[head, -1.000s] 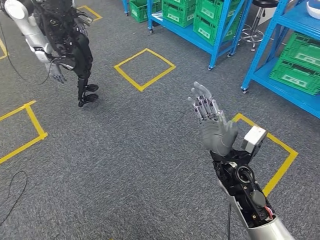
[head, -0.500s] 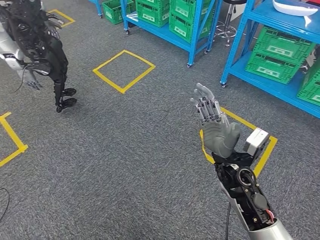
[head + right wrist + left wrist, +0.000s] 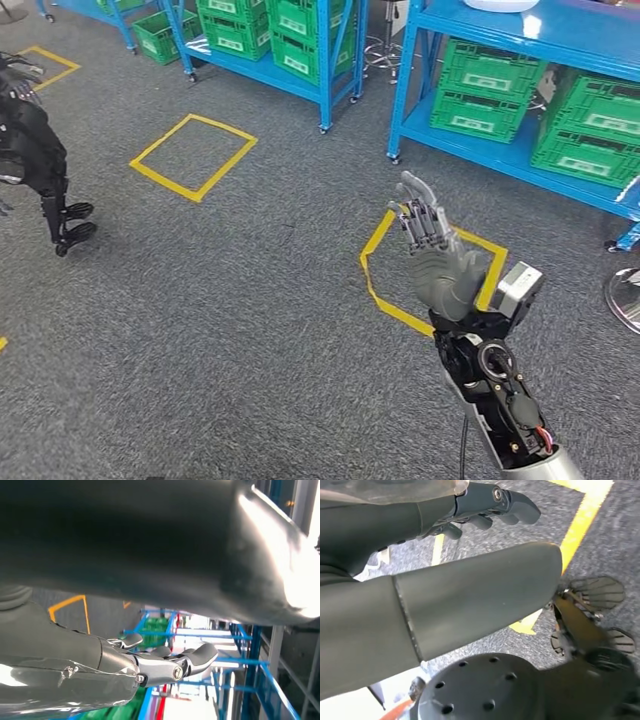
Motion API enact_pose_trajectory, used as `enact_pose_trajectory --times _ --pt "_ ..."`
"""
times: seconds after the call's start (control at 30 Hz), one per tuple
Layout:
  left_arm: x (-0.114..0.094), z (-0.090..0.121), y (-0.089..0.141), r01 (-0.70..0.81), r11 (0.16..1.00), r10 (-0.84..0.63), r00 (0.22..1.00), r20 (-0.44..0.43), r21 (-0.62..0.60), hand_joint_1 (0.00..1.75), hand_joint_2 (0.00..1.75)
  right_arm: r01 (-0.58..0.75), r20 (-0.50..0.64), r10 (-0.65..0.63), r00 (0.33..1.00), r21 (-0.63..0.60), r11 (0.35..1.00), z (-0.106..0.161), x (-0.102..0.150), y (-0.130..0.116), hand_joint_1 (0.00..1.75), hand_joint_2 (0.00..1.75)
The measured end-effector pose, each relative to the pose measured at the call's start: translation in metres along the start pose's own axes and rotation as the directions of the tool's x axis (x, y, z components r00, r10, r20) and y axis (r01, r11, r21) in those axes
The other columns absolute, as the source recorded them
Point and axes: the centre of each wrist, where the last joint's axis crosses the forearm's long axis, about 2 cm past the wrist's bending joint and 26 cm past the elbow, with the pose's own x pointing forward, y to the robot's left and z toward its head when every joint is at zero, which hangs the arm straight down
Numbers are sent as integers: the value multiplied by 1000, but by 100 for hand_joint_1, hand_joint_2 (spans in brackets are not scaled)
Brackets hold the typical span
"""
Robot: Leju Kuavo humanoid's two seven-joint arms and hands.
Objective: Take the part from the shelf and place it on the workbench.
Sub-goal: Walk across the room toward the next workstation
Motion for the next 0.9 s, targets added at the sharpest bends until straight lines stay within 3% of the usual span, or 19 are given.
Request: enact_pose_trajectory --times 0.9 --pt "1 0 -1 0 1000 0 1000 2 -2 0 0 -5 5 5 1000 1 1000 2 3 -1 0 0"
